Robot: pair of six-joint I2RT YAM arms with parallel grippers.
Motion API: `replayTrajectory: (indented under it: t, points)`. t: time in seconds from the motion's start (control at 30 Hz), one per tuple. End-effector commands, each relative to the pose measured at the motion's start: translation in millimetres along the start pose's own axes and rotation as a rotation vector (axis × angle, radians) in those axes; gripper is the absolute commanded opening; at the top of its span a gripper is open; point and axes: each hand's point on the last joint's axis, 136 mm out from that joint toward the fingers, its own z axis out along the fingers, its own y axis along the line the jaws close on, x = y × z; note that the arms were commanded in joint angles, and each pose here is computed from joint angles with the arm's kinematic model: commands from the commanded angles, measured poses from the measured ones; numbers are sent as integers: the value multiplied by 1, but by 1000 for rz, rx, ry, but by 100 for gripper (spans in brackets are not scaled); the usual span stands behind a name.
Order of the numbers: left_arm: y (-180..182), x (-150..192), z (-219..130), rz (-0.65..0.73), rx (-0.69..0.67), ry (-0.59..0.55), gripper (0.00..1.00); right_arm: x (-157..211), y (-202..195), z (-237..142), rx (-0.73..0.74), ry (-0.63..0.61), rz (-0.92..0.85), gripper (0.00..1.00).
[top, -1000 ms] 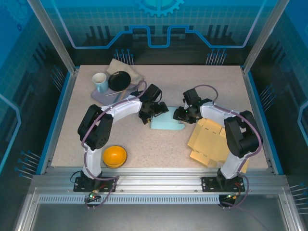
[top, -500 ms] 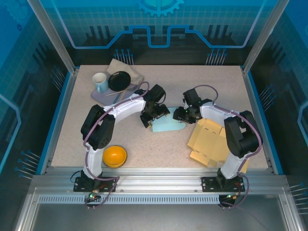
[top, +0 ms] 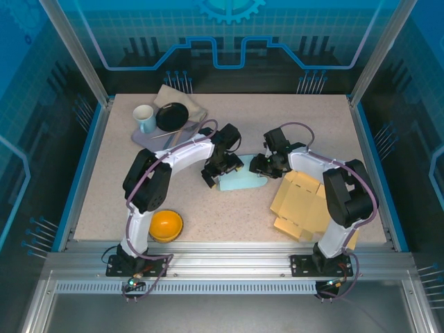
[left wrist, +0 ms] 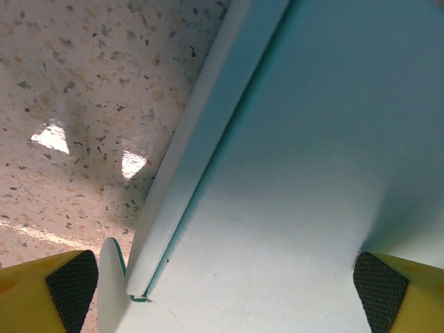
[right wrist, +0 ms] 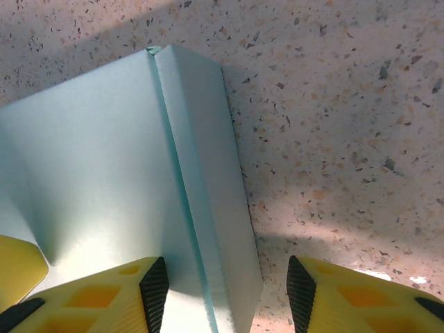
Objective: Fold the paper box
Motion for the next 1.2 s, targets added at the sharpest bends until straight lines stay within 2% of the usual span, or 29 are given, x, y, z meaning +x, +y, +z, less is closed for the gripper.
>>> replayTrajectory:
  t: [0.0,0.4,0.6,0.83,1.17]
  points:
    - [4,10,4,-64,-12,34,99,15,-6,-1,30,35,6,51]
    - [-10,22,5,-127,40,90,99,17,-5,2,37,41,3,51]
    - [-10,16,2,-114,30,60,99,18,-7,3,41,41,3,51]
    - [-1,16,14,-147,17,82,98,22,-10,5,45,46,9,51]
    - [-3,8,0,-132,33,41,98,23,-11,5,48,45,10,51]
